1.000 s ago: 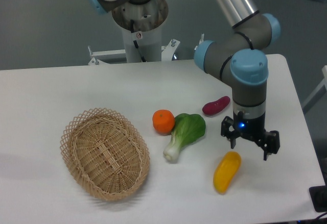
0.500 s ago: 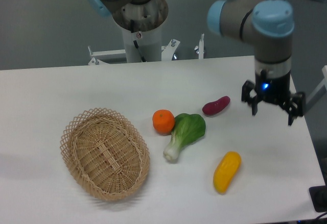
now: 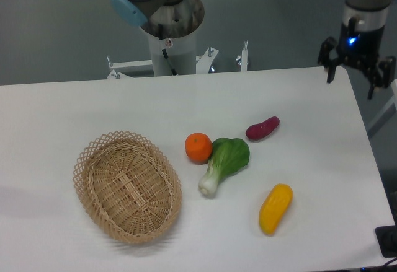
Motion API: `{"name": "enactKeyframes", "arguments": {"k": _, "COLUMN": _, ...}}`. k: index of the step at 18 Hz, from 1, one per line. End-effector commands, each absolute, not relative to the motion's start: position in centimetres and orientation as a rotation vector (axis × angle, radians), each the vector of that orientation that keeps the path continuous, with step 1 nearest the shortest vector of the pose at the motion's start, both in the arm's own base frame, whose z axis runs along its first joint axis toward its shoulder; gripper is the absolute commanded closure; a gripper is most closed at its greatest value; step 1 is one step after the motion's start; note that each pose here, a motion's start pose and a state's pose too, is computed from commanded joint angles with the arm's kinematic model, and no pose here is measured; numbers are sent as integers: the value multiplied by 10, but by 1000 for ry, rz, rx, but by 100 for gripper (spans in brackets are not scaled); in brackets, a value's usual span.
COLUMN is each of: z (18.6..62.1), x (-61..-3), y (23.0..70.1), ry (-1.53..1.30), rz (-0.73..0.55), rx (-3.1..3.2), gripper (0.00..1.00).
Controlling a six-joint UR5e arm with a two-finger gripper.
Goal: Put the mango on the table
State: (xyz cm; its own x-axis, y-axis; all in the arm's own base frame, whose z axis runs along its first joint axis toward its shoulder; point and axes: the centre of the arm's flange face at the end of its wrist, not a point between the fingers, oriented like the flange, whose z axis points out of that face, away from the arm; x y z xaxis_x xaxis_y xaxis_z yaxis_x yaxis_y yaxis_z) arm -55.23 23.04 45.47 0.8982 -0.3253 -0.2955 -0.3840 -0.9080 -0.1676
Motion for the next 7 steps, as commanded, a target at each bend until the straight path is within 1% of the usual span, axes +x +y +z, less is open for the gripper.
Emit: {"name": "enactKeyframes", "arguments": {"k": 7, "z": 453, "x": -553, "y": 231, "ry": 536, "rz": 384, "rx": -2839, "gripper": 0}}
